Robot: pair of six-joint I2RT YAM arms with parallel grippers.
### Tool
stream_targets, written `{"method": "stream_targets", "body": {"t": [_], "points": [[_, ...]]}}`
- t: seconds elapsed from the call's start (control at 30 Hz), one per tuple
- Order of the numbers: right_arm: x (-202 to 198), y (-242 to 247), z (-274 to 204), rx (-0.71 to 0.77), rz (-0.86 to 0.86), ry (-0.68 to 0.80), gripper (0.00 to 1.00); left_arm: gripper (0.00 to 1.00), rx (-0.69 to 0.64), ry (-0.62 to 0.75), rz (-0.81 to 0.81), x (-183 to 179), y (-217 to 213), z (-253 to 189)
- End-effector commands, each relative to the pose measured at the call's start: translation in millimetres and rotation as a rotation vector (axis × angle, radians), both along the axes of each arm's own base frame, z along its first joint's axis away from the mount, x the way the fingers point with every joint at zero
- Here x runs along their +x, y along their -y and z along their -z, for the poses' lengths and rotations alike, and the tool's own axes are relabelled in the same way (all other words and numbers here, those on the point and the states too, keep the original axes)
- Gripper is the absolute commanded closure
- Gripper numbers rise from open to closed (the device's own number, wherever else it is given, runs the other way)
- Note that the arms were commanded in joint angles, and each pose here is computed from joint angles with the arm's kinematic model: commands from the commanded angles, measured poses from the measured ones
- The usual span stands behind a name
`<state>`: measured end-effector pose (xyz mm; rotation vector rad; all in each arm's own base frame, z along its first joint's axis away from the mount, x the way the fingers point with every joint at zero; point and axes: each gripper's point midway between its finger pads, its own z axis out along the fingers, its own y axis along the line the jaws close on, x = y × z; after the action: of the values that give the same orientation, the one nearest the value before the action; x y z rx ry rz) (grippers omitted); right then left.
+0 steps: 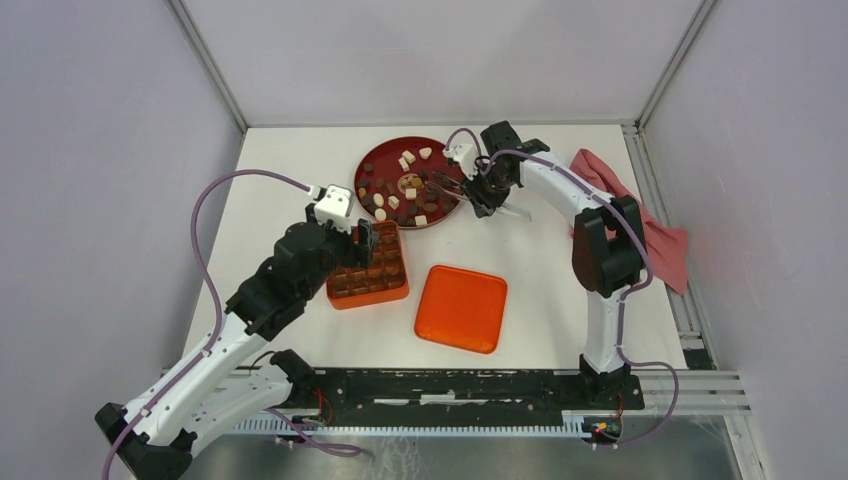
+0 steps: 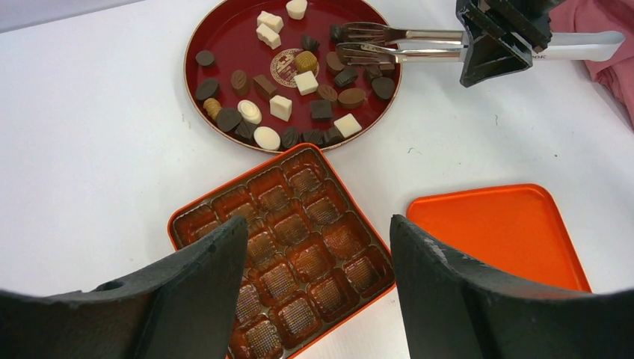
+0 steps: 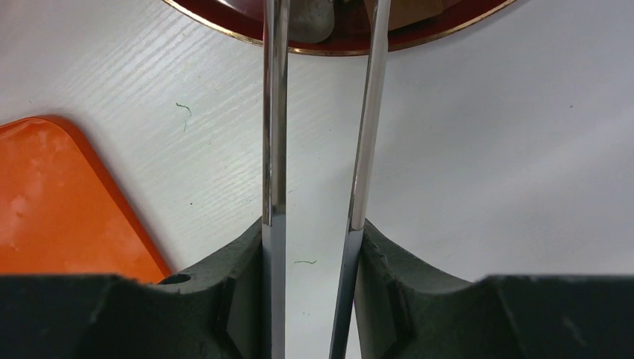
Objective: Pack the chocolate
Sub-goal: Pick up the fake chocolate from the plate.
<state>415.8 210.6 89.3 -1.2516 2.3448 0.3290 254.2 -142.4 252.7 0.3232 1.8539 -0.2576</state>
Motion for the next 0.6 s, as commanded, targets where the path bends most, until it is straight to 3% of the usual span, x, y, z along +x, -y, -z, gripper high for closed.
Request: {"method": "stream_targets", "body": {"t": [0.0,0.57], "points": [[5,-1,-4,-0.011,-0.012,0.018,0.57,0.25,0.045,0.017,0.006,1,-5,1],[-3,-6,12,-0.002,-0.053,-0.055,0.57,0.25,0.046,-0.011,0.036,3,1,7]]}}
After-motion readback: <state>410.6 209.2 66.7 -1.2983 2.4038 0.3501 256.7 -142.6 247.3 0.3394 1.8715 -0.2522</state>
